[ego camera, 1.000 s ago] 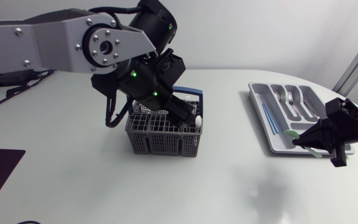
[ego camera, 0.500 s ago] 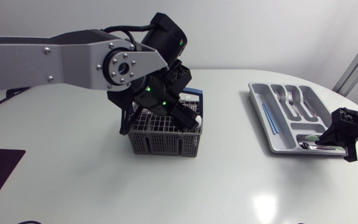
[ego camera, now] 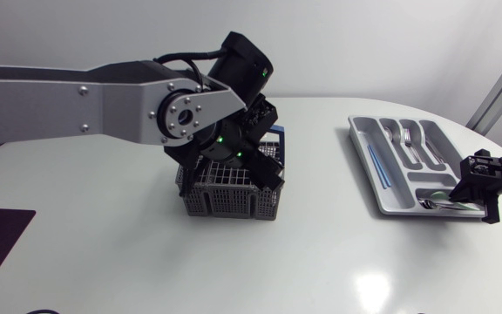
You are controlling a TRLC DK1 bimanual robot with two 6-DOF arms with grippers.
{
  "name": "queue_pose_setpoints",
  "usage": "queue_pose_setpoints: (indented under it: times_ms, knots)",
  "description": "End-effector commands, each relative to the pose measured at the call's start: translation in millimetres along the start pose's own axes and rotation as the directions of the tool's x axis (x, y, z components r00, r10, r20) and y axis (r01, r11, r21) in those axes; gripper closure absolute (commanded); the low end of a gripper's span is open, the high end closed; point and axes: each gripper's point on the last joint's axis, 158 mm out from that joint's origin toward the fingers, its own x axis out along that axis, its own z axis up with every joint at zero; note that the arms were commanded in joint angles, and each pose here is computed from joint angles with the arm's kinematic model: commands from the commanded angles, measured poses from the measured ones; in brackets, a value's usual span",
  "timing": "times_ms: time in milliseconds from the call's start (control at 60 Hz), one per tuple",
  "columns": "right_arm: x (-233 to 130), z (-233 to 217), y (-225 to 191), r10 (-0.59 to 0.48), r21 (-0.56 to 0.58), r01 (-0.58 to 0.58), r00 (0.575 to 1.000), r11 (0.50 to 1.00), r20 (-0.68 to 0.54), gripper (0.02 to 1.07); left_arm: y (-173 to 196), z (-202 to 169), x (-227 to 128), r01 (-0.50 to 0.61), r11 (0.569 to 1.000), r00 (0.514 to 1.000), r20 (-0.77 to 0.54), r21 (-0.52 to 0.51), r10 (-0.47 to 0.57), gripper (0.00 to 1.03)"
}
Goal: Unload the cutlery basket into the drawer organizer.
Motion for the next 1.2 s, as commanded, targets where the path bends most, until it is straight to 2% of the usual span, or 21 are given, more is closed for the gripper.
queue_pose_setpoints:
  times_ms: [0, 200, 350, 433, 517, 717, 767, 1050, 1133, 1183]
  knots:
    - [7, -2, 2, 0.015, -0.029, -0.015, 1.000, 0.999, -0.004, 0.71, -6, -14, 14, -0.004, 0.999, 0.999, -0.036, 0.033, 0.005, 0.25]
    - [-2, 3, 6, 0.013, 0.012, -0.013, 1.000, 1.000, 0.000, 0.45, -6, -14, 18, -0.065, 0.995, 0.997, -0.036, 0.070, 0.068, 0.25]
    - [-12, 12, 6, -0.005, 0.070, 0.005, 1.000, 0.998, 0.000, 0.23, -3, -8, 16, -0.108, 0.991, 0.994, -0.028, 0.080, 0.110, 0.32]
    - [-18, 22, 10, 0.006, 0.098, -0.006, 1.000, 0.995, 0.008, 0.13, -2, -6, 13, -0.117, 0.990, 0.991, -0.047, 0.082, 0.121, 0.39]
    - [-22, 31, 13, 0.002, 0.129, -0.004, 1.000, 0.992, 0.011, 0.07, 0, -6, 12, -0.119, 0.990, 0.989, -0.077, 0.076, 0.124, 0.39]
    - [-39, 72, 26, -0.020, 0.174, 0.013, 0.999, 0.985, 0.040, 0.07, -7, -8, 7, -0.112, 0.992, 0.983, -0.139, 0.067, 0.120, 0.39]
    - [-41, 83, 33, -0.017, 0.178, 0.008, 0.999, 0.984, 0.047, 0.07, -9, -5, 5, -0.116, 0.991, 0.983, -0.136, 0.061, 0.123, 0.44]
    - [-54, 138, 63, -0.026, 0.227, 0.005, 0.996, 0.974, 0.089, 0.07, -8, -6, 11, -0.133, 0.990, 0.977, -0.164, 0.036, 0.137, 0.49]
    - [-58, 156, 73, -0.025, 0.232, 0.000, 0.994, 0.973, 0.106, 0.07, -5, -5, 14, -0.140, 0.990, 0.976, -0.167, 0.020, 0.141, 0.59]
    - [-60, 163, 77, -0.027, 0.234, -0.001, 0.993, 0.972, 0.113, 0.07, -5, -4, 15, -0.140, 0.990, 0.976, -0.166, 0.018, 0.141, 0.61]
